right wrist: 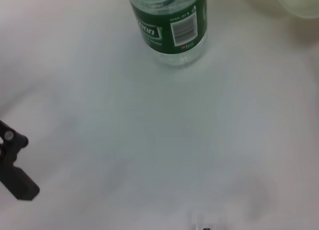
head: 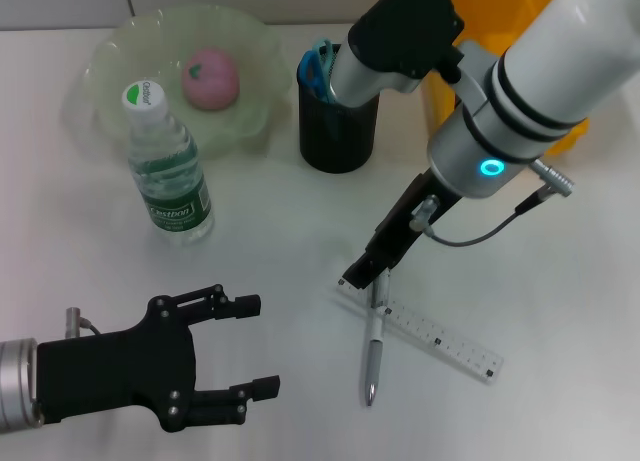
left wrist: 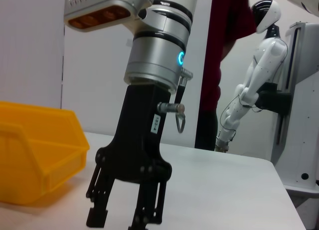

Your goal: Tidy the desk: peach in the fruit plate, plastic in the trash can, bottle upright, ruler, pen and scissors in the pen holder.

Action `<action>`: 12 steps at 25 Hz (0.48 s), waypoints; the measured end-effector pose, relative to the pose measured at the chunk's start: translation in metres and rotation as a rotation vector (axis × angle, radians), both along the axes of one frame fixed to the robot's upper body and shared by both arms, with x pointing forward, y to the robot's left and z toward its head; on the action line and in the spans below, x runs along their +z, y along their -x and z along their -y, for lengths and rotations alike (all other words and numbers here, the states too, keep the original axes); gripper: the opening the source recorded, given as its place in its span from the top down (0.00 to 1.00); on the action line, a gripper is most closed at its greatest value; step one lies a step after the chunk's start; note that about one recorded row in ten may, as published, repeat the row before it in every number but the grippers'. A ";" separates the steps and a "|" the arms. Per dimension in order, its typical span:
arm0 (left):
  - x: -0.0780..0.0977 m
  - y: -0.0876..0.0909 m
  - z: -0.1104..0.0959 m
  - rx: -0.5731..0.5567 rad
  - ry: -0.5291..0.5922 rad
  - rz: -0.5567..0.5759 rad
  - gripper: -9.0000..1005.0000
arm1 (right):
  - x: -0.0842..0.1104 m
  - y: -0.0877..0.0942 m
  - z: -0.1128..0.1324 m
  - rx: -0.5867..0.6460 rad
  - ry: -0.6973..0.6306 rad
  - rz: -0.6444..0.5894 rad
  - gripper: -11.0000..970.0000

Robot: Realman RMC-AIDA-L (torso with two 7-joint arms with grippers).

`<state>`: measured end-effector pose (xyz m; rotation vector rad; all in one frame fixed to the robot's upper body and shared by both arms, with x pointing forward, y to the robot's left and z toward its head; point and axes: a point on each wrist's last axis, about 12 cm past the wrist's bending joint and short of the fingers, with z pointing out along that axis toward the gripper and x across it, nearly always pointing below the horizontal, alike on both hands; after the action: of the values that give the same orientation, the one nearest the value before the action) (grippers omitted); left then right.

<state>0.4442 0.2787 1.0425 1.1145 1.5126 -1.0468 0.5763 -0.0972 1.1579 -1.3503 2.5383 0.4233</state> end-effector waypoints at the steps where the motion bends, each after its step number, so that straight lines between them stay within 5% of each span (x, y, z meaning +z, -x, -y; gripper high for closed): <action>1: 0.000 -0.001 0.001 -0.001 0.000 0.001 0.20 | -0.002 0.000 -0.001 0.000 -0.003 0.000 0.22; 12: 0.002 -0.007 0.006 -0.012 0.002 0.014 0.20 | -0.022 0.006 -0.014 0.031 0.018 -0.002 0.22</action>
<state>0.4509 0.2728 1.0447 1.1287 1.4955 -1.0464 0.5700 -0.0832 1.1354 -1.3985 2.5311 0.4086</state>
